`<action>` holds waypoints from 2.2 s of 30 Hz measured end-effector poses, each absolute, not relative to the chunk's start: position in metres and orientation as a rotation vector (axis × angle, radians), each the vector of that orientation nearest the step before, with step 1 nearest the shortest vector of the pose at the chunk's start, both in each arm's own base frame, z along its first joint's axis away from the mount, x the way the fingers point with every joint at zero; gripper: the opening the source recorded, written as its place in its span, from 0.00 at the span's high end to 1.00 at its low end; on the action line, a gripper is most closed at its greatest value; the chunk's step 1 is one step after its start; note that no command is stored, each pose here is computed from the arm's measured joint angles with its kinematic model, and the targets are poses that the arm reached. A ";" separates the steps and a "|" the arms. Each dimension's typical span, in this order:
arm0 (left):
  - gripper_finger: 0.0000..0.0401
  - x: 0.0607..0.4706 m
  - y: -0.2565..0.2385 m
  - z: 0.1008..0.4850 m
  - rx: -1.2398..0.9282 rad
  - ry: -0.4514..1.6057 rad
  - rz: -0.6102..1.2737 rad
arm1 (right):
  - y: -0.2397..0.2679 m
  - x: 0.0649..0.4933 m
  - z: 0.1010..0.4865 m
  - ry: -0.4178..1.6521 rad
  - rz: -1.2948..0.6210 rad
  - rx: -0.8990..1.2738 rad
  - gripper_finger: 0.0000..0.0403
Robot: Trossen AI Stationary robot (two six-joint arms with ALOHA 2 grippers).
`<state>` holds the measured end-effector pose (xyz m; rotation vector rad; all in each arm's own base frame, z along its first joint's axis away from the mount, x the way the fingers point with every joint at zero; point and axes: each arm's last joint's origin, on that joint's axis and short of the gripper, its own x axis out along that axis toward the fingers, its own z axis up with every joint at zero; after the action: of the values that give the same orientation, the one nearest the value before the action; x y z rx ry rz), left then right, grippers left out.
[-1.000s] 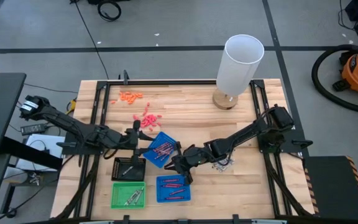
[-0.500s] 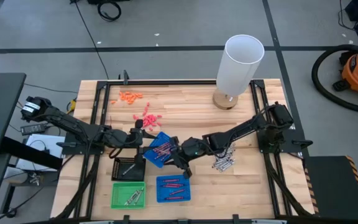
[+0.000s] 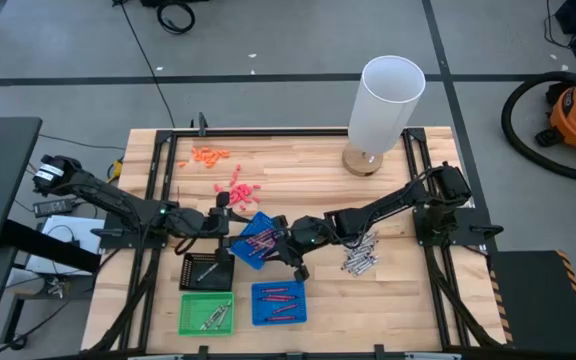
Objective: Sort crayons
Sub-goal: Put the violet crayon into the bottom blue bin
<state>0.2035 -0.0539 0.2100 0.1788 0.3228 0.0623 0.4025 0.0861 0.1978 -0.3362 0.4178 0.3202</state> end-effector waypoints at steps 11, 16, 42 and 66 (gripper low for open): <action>0.56 0.189 -0.050 0.222 0.099 0.299 0.090 | 0.084 0.384 0.226 0.471 0.221 -0.411 0.93; 0.56 0.188 -0.053 0.222 0.064 0.297 0.080 | 0.084 0.384 0.228 0.455 0.218 -0.416 0.93; 0.56 0.182 -0.073 0.222 -0.003 0.290 -0.016 | 0.108 0.386 0.231 0.357 0.226 -0.351 0.93; 0.56 0.177 -0.087 0.224 0.013 0.267 -0.093 | 0.116 0.398 0.213 0.306 0.237 -0.279 0.93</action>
<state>0.1765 -0.0870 0.2243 0.0132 0.2675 -0.0927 0.3982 0.1158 0.2125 -0.2786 0.3056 0.2368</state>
